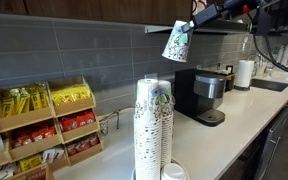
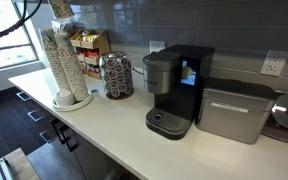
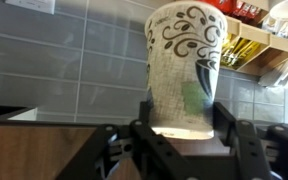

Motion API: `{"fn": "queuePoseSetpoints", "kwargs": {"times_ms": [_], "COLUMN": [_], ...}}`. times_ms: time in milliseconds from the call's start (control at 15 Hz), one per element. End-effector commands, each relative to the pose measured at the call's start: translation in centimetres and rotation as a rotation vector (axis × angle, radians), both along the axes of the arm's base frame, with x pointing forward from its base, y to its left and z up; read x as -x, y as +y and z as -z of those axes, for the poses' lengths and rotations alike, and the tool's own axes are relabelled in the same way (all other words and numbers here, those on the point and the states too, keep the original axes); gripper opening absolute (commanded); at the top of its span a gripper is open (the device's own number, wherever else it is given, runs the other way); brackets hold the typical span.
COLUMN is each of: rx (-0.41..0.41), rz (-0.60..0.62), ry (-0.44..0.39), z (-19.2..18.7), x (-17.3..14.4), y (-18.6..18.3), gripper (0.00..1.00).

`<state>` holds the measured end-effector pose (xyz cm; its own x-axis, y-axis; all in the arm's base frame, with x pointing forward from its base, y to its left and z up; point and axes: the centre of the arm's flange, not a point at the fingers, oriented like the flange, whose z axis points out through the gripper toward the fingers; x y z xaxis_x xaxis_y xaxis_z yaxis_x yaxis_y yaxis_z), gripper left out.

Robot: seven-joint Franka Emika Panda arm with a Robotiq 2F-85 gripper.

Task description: Remove one cup from the right tall cups stack on a tray and put it on the counter top facing down

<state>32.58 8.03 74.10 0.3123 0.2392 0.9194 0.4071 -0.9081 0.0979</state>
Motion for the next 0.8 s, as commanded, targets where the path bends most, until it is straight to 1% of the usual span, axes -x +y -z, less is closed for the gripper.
{"fn": "queuePoseSetpoints", "kwargs": {"times_ms": [0, 67, 267, 467, 600, 733], "rx": [0.036, 0.049, 0.118, 0.17, 0.169, 0.168], "rz": [0.119, 0.139, 0.189, 0.205, 0.173, 0.114], "ry": [0.051, 0.073, 0.182, 0.284, 0.344, 0.399], "z": [2.7, 3.8, 8.1, 12.4, 15.3, 18.3], "x": [-0.2, -0.5, -1.2, -1.8, -1.9, -1.8], "y": [-3.7, -4.6, -7.5, -10.2, -11.8, -13.1], "gripper": [0.38, 0.38, 0.38, 0.38, 0.38, 0.38]}}
